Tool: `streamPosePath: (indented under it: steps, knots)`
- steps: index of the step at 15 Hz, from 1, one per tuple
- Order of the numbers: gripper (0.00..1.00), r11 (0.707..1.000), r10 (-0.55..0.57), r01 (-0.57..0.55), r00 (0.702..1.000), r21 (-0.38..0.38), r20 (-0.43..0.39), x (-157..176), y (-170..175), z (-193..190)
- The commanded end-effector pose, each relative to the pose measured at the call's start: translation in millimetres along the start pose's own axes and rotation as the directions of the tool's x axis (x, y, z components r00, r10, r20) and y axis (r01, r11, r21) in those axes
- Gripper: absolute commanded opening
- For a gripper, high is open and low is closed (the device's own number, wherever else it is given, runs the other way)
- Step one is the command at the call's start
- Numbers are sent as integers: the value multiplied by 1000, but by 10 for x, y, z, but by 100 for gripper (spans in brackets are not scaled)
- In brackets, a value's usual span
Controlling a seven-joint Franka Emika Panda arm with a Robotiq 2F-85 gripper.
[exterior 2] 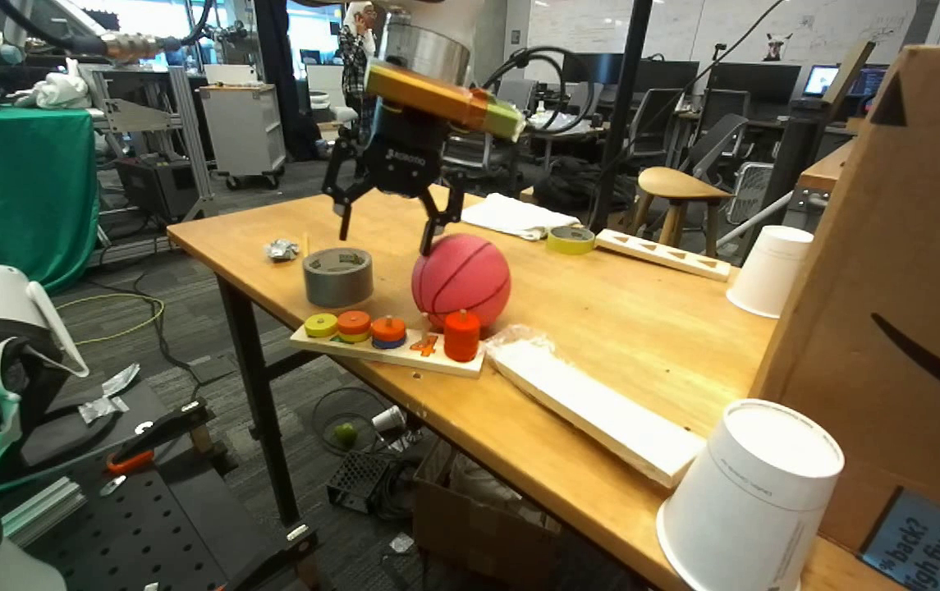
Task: Move the basketball to the right
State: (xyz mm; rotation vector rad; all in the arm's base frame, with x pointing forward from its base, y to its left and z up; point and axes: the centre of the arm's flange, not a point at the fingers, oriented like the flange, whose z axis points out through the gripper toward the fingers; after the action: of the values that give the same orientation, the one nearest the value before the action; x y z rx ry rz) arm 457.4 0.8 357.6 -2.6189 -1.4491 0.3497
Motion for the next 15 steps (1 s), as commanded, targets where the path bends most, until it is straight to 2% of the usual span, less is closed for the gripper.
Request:
streamPosePath:
  steps: [1, 5, 7, 8, 10, 11, 15]
  knots:
    - [100, 984, 106, -117, 990, -137, -90, -135, 237, -577]
    - [100, 934, 201, -253, 956, -252, -212, -314, 285, -1031]
    - [100, 893, 254, -328, 933, -309, -256, -339, 203, -1088]
    - [100, 868, 293, -367, 922, -334, -253, -332, 154, -1101]
    - [100, 866, 363, -399, 916, -302, -169, -333, -44, -1123]
    - [100, 875, 379, -404, 915, -268, -140, -332, -159, -1125]
    - [100, 937, 333, -338, 941, -93, -63, -228, -780, -1075]
